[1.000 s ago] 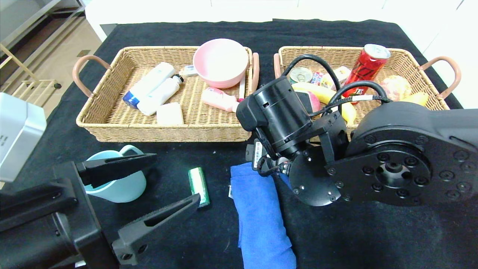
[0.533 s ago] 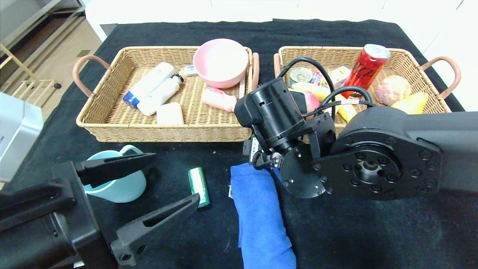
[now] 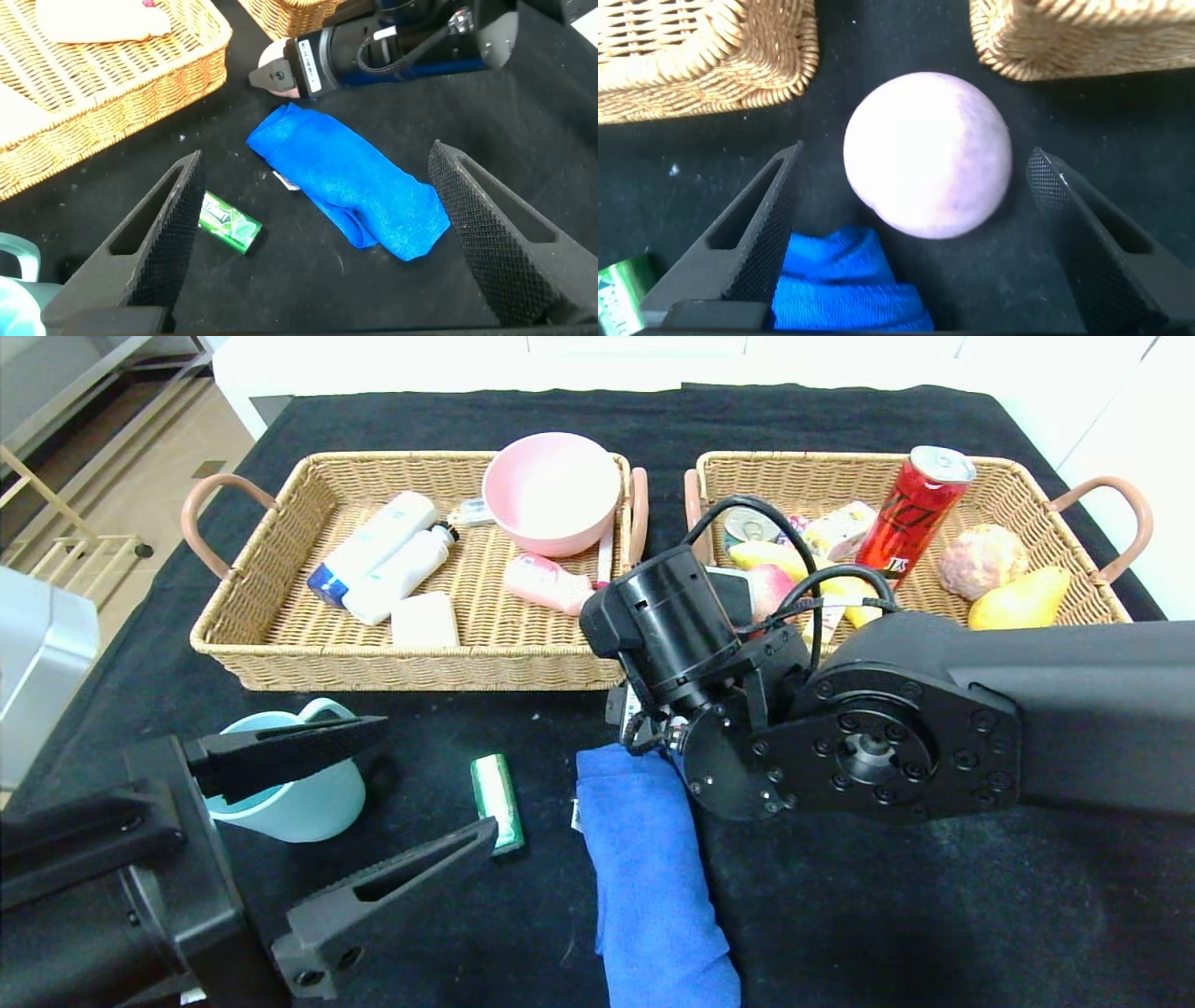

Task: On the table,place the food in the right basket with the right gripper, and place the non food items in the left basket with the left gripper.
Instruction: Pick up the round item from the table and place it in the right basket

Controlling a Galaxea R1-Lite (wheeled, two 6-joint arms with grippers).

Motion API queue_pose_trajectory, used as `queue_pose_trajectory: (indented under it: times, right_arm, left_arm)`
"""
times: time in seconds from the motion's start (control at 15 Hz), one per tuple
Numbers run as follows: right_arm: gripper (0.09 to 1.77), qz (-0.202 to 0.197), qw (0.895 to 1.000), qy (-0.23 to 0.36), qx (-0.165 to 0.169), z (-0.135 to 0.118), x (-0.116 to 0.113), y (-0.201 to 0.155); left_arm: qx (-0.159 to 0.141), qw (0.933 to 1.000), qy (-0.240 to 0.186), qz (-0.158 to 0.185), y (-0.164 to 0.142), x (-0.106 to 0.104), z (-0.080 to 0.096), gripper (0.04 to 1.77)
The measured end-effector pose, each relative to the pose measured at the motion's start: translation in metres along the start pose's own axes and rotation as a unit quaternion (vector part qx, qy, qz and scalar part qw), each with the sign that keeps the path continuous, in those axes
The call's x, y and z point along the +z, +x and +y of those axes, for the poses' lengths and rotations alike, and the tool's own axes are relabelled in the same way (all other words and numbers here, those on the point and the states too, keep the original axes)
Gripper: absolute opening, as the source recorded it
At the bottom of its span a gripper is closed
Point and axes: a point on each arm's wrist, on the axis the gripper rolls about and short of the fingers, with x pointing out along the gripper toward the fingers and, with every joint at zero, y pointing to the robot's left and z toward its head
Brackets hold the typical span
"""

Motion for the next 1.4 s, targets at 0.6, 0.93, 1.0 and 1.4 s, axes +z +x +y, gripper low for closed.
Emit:
queue_pose_trajectory:
  times: [0.6,0.93,1.0,1.4]
  right_arm:
    - [1.08,0.004,1.0,-0.004,-0.005,0.0024,-0.0058,0.0079]
    - [0.14,0.005,1.0,-0.005,-0.008,0.0024,-0.0074,0.0106]
    - [0.16,0.006,1.0,-0.005,-0.008,0.0023,-0.0075,0.0106]
    - [0.16,0.008,1.0,-0.006,-0.01,0.0018,-0.0084,0.0111]
  left_arm:
    - [0.0,1.0,0.003,0.0,-0.0004,-0.0003,0.0,1.72]
    - [0.0,1.0,0.004,0.0,-0.0004,-0.0003,0.0,1.72]
    - [0.0,1.0,0.004,0.0,-0.0004,-0.0003,0.0,1.72]
    - [0.0,1.0,0.004,0.0,-0.0004,-0.0002,0.0,1.72]
